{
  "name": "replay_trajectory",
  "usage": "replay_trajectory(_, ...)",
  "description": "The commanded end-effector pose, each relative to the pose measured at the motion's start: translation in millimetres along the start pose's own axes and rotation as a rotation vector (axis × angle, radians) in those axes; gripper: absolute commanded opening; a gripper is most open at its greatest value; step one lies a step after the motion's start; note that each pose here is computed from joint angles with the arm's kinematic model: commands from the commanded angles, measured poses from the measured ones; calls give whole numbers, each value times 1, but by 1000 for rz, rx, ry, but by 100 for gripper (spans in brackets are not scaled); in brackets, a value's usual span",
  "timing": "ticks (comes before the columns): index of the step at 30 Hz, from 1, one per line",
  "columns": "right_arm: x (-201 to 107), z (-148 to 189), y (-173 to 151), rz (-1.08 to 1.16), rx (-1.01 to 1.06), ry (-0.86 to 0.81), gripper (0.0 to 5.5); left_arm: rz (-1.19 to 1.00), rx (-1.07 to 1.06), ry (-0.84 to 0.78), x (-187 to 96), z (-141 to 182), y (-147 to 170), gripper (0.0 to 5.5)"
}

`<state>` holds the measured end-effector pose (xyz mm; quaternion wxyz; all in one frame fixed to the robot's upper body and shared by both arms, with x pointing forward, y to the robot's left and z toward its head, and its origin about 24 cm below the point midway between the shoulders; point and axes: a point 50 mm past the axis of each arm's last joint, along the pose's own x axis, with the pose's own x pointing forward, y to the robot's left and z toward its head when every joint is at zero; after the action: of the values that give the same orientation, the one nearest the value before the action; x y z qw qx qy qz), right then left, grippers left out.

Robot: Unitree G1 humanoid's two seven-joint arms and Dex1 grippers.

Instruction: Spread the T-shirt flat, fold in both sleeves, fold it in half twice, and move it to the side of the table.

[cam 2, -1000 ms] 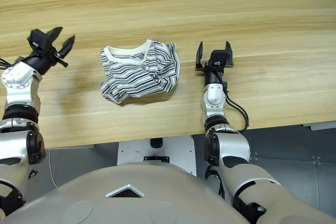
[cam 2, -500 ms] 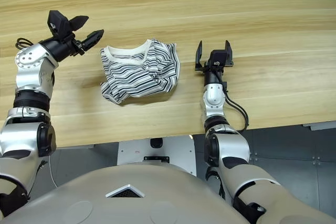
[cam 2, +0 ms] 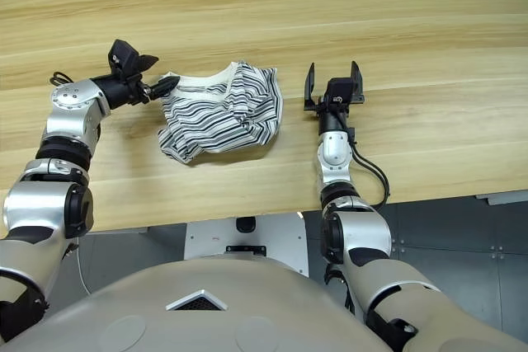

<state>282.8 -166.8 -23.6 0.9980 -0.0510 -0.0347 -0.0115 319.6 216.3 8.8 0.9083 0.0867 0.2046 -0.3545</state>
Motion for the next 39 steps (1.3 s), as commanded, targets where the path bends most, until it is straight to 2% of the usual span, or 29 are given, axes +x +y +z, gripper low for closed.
replay_trajectory(1, -8, -7, 3, 6, 2, 25, 439, -58, 18, 26, 0, -6, -5, 358)
replay_trajectory(2, -8, -7, 2, 6, 1, 25, 439, -66, 17, 23, 0, -6, -6, 358)
replay_trajectory(9, -8, -7, 2, 9, -2, 24, 439, -111, -7, -10, 2, -8, -13, 253)
replay_trajectory(17, -9, -6, 3, 16, -14, 15, 439, -45, -26, -36, -1, -7, -8, 97)
replay_trajectory(23, -9, -6, 4, 17, -13, 13, 439, 4, -28, -76, -3, -1, -3, 11)
replay_trajectory(31, -8, -5, 7, 18, -9, 9, 439, -31, 65, -131, -10, 7, -9, 11)
replay_trajectory(35, -7, -2, 9, 19, 21, -7, 439, -61, 201, -250, -21, 30, -23, 11)
replay_trajectory(39, 1, 14, 13, 53, 39, -117, 439, -59, 315, -389, -46, 62, -45, 11)
